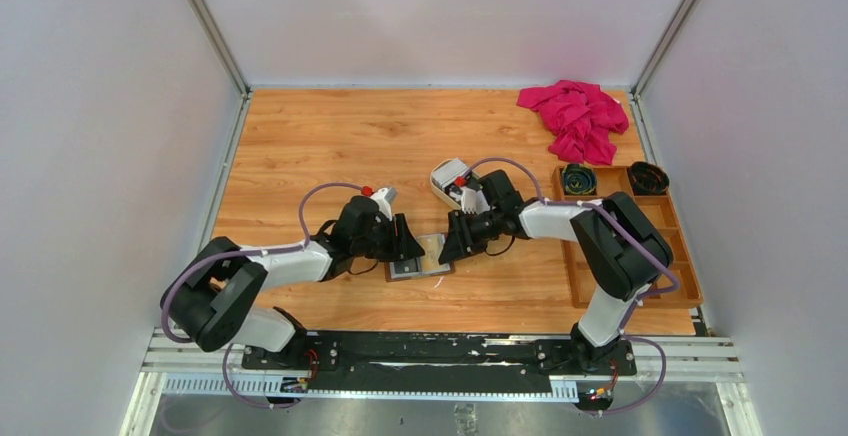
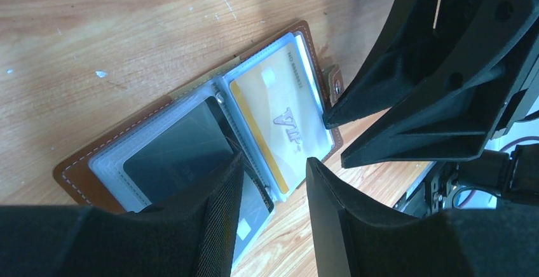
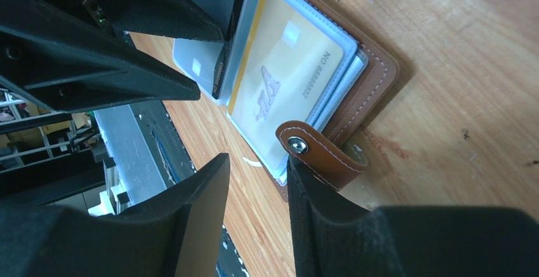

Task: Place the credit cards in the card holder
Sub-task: Turn over the card slot in the card holder.

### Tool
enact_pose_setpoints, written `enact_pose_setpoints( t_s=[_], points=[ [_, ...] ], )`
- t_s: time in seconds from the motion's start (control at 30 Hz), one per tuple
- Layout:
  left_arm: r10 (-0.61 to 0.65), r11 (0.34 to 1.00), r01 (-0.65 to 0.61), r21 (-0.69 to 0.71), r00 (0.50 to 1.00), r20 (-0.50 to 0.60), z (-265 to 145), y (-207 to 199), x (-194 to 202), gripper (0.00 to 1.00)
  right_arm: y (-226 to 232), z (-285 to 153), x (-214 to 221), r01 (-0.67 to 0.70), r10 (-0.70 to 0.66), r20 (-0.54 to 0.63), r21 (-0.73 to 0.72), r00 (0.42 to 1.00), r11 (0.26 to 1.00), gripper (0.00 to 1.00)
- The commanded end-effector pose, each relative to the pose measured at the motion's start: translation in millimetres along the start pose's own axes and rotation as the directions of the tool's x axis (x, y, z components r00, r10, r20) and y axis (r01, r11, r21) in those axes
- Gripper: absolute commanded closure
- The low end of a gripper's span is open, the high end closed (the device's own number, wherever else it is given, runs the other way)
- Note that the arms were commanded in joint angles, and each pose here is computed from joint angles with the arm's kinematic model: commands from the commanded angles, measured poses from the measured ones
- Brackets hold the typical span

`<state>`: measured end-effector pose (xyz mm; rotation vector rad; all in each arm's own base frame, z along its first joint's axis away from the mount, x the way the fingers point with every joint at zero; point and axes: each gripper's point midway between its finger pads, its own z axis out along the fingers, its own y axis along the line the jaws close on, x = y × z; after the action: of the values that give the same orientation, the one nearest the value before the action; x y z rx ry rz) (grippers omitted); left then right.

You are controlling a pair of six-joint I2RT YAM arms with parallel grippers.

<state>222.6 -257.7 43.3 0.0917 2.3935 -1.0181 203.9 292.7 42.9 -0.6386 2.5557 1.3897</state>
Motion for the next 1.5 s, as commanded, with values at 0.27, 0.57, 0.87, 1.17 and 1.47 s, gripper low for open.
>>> enact_pose_setpoints(
  t_s=[0.27,0.57,0.87,1.17,1.47],
  points=[
    [0.020,1.000,-0.020,0.007,1.000,-0.023,10.1,0.5,3.1,0.49,0.8,7.9,2.4,-0.055,0.054,-0.053,-0.023,0.997,0.998,0.57],
    [0.012,1.000,-0.012,0.006,0.999,-0.036,10.9,1.5,6.1,0.45,30.4,1.9,-6.1,-0.047,0.039,-0.051,-0.175,0.998,0.984,0.63],
    [0.005,1.000,-0.005,0.031,1.000,-0.016,5.6,-6.9,1.4,0.29,41.0,0.8,-11.6,-0.060,0.052,-0.041,-0.231,0.998,0.971,0.64],
    [0.003,0.999,-0.003,0.054,1.000,-0.011,3.3,-13.9,-1.7,0.21,47.3,3.5,-17.8,-0.094,0.085,-0.043,-0.285,0.995,0.954,0.65],
    [-0.012,0.999,0.012,0.037,1.000,-0.003,4.8,-11.1,-3.6,0.22,52.4,7.8,-23.1,-0.122,0.115,-0.040,-0.326,0.993,0.937,0.66]
  ],
)
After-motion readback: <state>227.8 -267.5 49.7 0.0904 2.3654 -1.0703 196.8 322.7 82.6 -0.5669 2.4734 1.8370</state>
